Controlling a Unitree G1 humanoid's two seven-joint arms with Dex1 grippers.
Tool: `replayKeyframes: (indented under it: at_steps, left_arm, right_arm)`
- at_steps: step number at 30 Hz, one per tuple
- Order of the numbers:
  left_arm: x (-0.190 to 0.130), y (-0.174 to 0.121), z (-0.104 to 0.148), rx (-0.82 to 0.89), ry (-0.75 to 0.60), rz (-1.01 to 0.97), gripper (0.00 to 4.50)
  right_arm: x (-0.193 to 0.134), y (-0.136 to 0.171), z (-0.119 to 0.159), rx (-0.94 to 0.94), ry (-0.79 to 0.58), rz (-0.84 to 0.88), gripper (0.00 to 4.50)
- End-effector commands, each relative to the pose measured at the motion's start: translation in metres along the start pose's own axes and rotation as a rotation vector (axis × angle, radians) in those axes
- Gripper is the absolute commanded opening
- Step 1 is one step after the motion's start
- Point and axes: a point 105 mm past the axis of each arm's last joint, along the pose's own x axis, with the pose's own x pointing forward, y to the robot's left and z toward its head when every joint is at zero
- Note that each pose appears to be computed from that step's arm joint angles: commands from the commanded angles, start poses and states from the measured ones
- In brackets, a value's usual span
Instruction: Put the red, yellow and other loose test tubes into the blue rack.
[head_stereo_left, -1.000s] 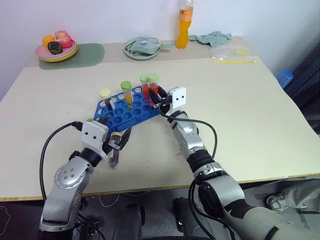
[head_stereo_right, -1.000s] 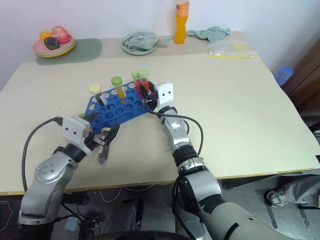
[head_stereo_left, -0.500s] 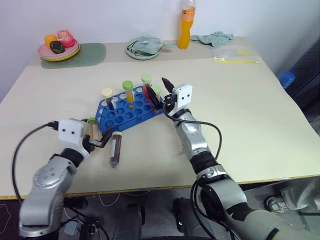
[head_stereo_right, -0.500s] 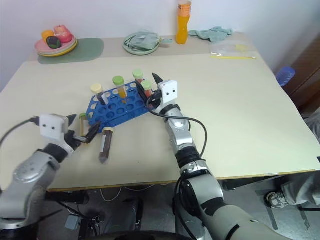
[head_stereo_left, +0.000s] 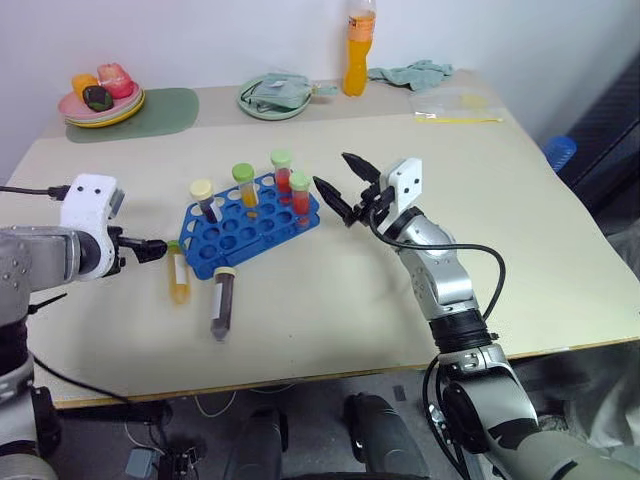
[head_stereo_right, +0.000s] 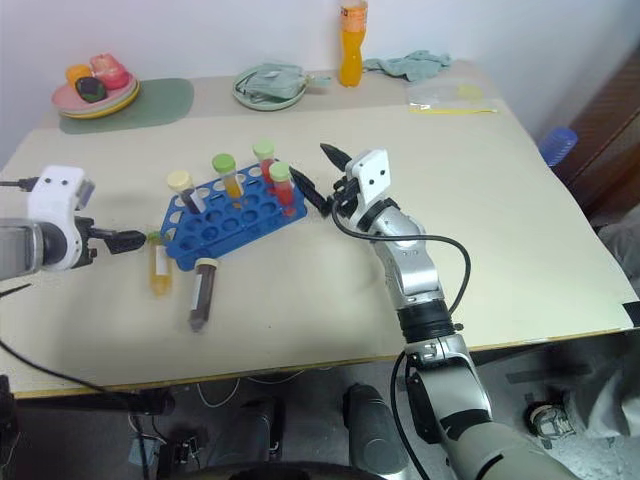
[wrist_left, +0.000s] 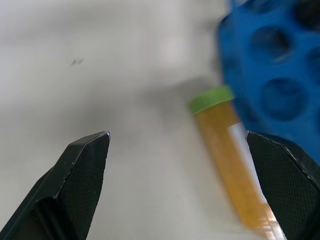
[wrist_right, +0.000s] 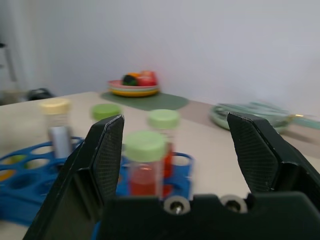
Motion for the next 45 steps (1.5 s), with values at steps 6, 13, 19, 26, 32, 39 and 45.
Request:
replayKeyframes:
  at_steps: [6,13,19,26,32,39,45]
  left_arm:
    - [0.011,-0.008,-0.002,-0.059,0.112,-0.010,4.50]
    - [0.024,-0.020,-0.009,-0.173,0.157,-0.033,4.50]
    - [0.031,-0.027,-0.014,-0.221,0.171,0.009,4.50]
    - [0.029,-0.023,-0.017,-0.252,0.156,0.083,2.16]
    - [0.003,0.013,-0.001,-0.279,-0.011,0.326,1.13]
    - [-0.068,0.025,0.069,-0.061,-0.650,0.539,1.13]
    - [-0.091,-0.099,0.070,0.272,-1.126,0.066,1.13]
  right_arm:
    - [-0.005,0.014,0.015,-0.030,-0.047,0.046,3.60]
    - [-0.010,0.021,0.011,-0.027,-0.029,0.060,3.60]
    - [-0.009,0.028,0.010,-0.020,-0.028,0.076,3.60]
    - [-0.008,0.033,0.010,-0.018,-0.027,0.089,3.66]
    - [-0.011,0.033,0.010,-0.017,-0.022,0.098,3.66]
    - [-0.017,0.027,0.008,-0.002,-0.001,0.074,3.66]
    - [-0.028,0.013,-0.002,0.014,0.046,0.004,3.66]
